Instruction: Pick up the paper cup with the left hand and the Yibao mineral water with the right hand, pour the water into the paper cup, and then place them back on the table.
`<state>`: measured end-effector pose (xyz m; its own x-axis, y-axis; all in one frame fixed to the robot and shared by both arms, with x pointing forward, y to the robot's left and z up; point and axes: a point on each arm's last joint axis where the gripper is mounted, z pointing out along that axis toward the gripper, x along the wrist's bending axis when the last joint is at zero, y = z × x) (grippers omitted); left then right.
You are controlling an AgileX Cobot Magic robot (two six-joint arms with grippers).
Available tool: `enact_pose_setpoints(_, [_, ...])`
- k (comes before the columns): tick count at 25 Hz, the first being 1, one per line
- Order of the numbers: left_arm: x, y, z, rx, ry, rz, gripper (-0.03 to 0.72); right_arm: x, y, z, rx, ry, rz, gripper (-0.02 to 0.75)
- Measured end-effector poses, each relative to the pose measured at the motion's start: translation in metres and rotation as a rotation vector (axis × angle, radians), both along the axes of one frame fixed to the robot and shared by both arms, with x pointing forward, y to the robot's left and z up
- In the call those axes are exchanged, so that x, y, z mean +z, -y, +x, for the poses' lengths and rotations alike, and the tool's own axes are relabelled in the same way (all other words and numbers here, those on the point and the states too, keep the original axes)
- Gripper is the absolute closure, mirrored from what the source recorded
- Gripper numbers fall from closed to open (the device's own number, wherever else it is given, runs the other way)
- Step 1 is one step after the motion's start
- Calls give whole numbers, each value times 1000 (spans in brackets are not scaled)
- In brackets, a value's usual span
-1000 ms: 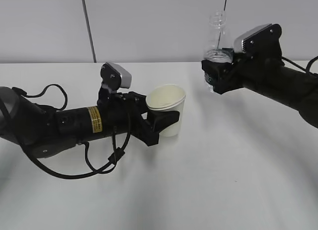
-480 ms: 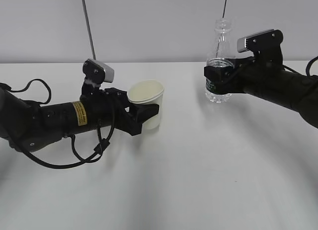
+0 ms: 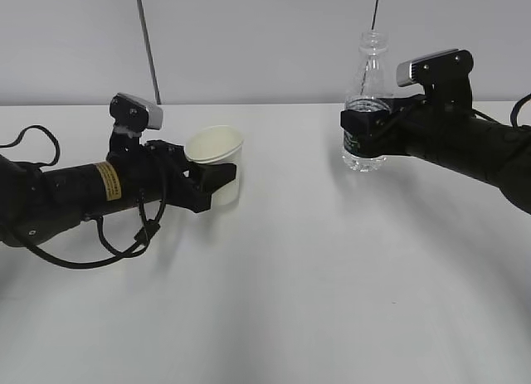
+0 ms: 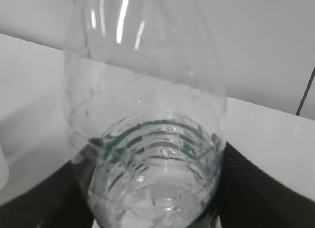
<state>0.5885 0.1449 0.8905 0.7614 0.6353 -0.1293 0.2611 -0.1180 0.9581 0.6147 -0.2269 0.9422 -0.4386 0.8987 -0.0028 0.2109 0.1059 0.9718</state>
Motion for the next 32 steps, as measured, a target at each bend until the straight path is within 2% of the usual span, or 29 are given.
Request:
enact_pose_setpoints(6, [-3,-23,9,69,0,44,273,0,0,0,0,0,0,262])
enact_pose_setpoints(13, [-2,-44,18,158,18,44,273,0,0,0,0,-1,2,263])
enact_pose_setpoints(21, [-4,-50,22,208,48,113,273,0,0,0,0,1,2,263])
enact_pose_setpoints(32, [-3,-57,27,303,62,108,273,0,0,0,0,1,2,263])
